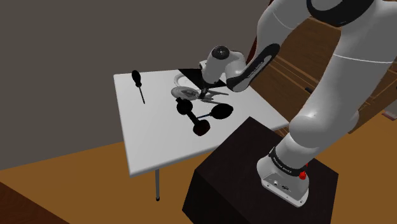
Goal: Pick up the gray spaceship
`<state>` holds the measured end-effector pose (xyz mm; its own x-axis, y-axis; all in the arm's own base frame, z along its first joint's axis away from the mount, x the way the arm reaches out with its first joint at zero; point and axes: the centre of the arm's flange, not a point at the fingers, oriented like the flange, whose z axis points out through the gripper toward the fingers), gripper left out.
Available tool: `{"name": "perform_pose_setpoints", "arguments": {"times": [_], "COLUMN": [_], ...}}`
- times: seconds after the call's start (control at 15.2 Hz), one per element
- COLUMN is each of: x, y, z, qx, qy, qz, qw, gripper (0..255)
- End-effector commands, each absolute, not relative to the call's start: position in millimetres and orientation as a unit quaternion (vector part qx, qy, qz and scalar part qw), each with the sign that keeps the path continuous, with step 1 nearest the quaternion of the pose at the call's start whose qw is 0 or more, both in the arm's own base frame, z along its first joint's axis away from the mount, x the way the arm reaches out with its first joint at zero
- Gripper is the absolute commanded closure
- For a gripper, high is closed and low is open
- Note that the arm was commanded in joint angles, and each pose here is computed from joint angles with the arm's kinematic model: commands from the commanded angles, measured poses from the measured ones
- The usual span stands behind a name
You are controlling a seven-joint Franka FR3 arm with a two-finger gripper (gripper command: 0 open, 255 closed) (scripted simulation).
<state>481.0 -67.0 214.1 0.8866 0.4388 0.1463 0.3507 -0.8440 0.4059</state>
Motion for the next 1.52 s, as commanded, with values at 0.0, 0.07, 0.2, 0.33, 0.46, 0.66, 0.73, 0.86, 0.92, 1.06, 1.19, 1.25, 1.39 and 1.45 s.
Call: {"name": "perform_pose_setpoints", "arguments": {"times": [0.0, 0.07, 0.2, 0.33, 0.46, 0.66, 0.73, 0.86, 0.92, 1.06, 1.19, 1.25, 1.39, 1.45], "x": [491.8, 497.6, 509.3, 518.1, 518.1, 518.1, 518.1, 518.1, 518.0, 518.0, 517.8, 517.8, 517.8, 517.8], "y": [-76.7, -81.5, -91.5, -99.1, -99.1, -99.1, -99.1, -99.1, -99.1, -99.2, -99.3, -99.3, -99.2, -99.2], "z": [185.9, 175.5, 154.9, 140.0, 129.4, 113.6, 108.3, 100.0, 100.0, 99.5, 99.2, 99.3, 99.3, 99.4], "qx": [0.949, 0.947, 0.943, 0.939, 0.939, 0.939, 0.939, 0.939, 0.939, 0.939, 0.939, 0.939, 0.939, 0.939], "qy": [0.211, 0.214, 0.219, 0.223, 0.223, 0.223, 0.223, 0.223, 0.223, 0.223, 0.223, 0.223, 0.223, 0.223], "qz": [0.107, 0.108, 0.109, 0.11, 0.11, 0.11, 0.11, 0.11, 0.11, 0.11, 0.11, 0.11, 0.11, 0.11], "qw": [0.208, 0.214, 0.227, 0.236, 0.236, 0.236, 0.236, 0.236, 0.235, 0.236, 0.236, 0.236, 0.236, 0.236], "gripper": [0, 0, 0, 0, 0, 0, 0, 0, 0, 255, 255, 255, 255, 255]}}
